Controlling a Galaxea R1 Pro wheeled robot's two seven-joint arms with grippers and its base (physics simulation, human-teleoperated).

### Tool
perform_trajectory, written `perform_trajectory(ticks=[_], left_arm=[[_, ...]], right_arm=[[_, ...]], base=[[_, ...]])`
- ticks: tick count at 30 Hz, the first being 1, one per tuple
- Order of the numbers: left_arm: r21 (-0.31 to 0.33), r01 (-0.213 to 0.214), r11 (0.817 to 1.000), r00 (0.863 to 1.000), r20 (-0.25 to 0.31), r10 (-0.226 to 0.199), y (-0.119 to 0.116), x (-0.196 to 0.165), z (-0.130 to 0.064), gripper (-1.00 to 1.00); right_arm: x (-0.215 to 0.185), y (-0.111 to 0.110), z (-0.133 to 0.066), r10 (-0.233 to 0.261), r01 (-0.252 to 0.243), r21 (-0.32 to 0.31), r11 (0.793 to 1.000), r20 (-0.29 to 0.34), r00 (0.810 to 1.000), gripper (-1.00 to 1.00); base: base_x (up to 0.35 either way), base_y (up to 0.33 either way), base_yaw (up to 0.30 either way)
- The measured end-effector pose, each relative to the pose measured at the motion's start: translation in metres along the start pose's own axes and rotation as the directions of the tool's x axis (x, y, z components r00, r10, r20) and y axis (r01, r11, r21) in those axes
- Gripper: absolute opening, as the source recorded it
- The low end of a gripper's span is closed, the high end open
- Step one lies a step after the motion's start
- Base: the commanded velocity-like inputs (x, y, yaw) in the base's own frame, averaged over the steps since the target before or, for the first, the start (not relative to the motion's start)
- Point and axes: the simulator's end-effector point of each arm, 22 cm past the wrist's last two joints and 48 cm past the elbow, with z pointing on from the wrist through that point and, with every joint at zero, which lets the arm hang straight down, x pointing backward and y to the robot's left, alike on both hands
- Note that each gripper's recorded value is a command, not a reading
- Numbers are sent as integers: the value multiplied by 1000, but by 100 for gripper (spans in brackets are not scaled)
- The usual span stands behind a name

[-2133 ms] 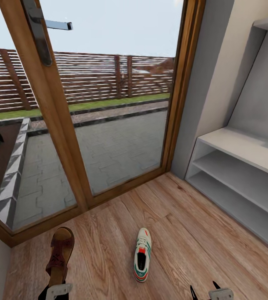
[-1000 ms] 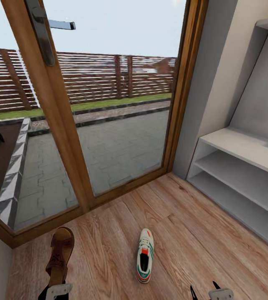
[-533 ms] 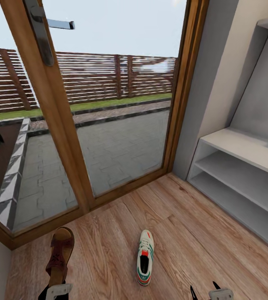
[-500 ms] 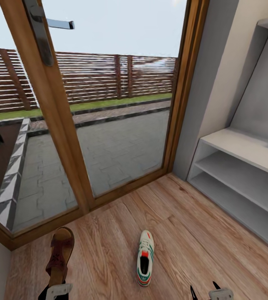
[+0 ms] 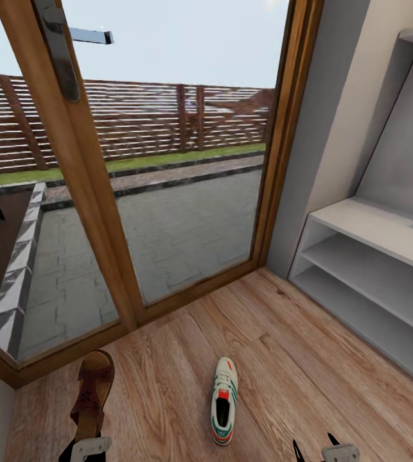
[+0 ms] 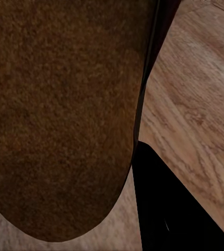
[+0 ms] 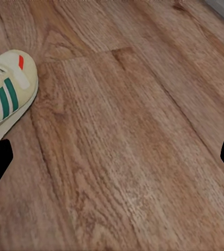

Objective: Pick up the two gym shoes and the two sandals from the corridor floor and place them onto the hallstand (shoe rack) in the corridor, making sure they are on the rack and not on the floor. Arrange them so the two gym shoes are next to each other and the two sandals are next to each other.

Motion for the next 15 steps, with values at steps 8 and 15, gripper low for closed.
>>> perform_trajectory(ticks=[8, 15], left_arm=[[24, -12, 1000, 998, 54, 11, -7, -24, 7, -100], [27, -22, 999, 984, 175, 17, -6, -84, 21, -100]], right_arm=[[-4, 16, 2, 24, -23, -11, 1000, 4, 1000, 100], [3, 67, 5, 100, -102, -23, 995, -72, 992, 100]], base=[[0, 0, 0], [0, 0, 0]])
